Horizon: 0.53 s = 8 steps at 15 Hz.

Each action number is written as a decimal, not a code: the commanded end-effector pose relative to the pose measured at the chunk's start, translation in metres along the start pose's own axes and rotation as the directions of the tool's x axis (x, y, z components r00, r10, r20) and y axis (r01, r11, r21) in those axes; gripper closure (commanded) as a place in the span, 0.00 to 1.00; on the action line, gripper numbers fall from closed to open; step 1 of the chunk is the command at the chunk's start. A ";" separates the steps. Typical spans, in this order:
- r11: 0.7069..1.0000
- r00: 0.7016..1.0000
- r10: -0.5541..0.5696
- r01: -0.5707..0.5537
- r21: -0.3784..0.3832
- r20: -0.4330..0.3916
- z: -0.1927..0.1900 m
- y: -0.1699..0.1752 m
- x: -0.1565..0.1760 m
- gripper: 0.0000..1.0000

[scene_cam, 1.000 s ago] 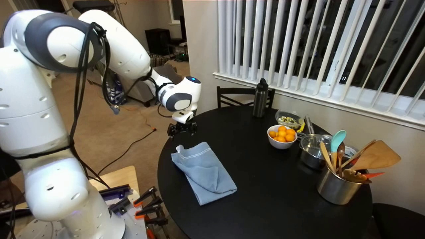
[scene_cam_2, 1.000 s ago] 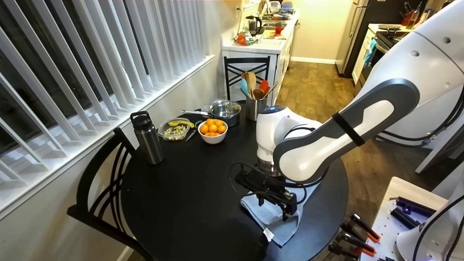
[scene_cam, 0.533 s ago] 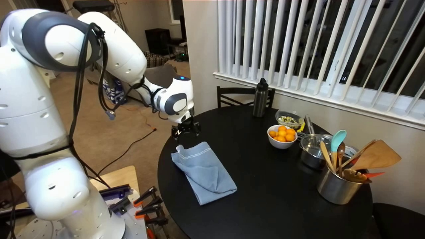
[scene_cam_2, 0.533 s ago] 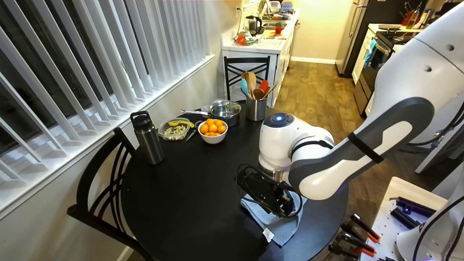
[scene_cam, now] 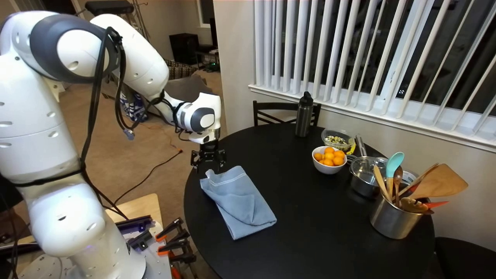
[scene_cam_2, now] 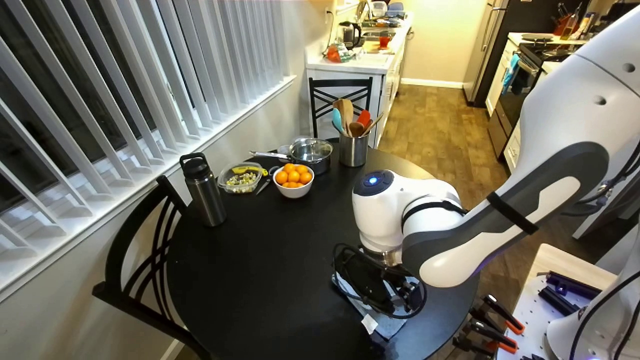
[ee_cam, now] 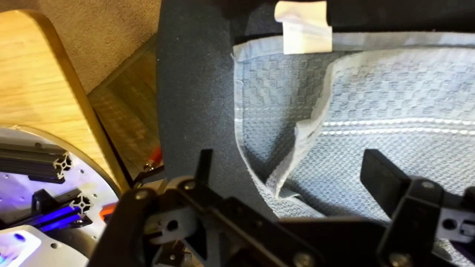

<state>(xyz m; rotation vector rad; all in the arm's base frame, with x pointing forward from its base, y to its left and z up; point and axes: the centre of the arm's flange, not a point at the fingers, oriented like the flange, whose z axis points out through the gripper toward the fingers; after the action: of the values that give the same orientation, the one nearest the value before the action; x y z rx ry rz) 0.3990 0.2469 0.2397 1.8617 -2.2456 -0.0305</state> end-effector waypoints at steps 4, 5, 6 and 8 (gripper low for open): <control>0.994 0.996 0.082 -0.085 -0.069 -0.035 0.067 -0.029 0.045 0.00; 0.991 0.995 0.093 -0.096 -0.089 -0.031 0.076 -0.032 0.050 0.00; 0.990 0.996 0.088 -0.089 -0.112 -0.011 0.083 -0.033 0.052 0.00; 0.988 0.997 0.072 -0.068 -0.142 0.023 0.092 -0.034 0.054 0.00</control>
<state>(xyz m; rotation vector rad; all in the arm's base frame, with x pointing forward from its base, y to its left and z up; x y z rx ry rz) 0.4075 0.1811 0.1676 1.6778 -2.2679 -0.1101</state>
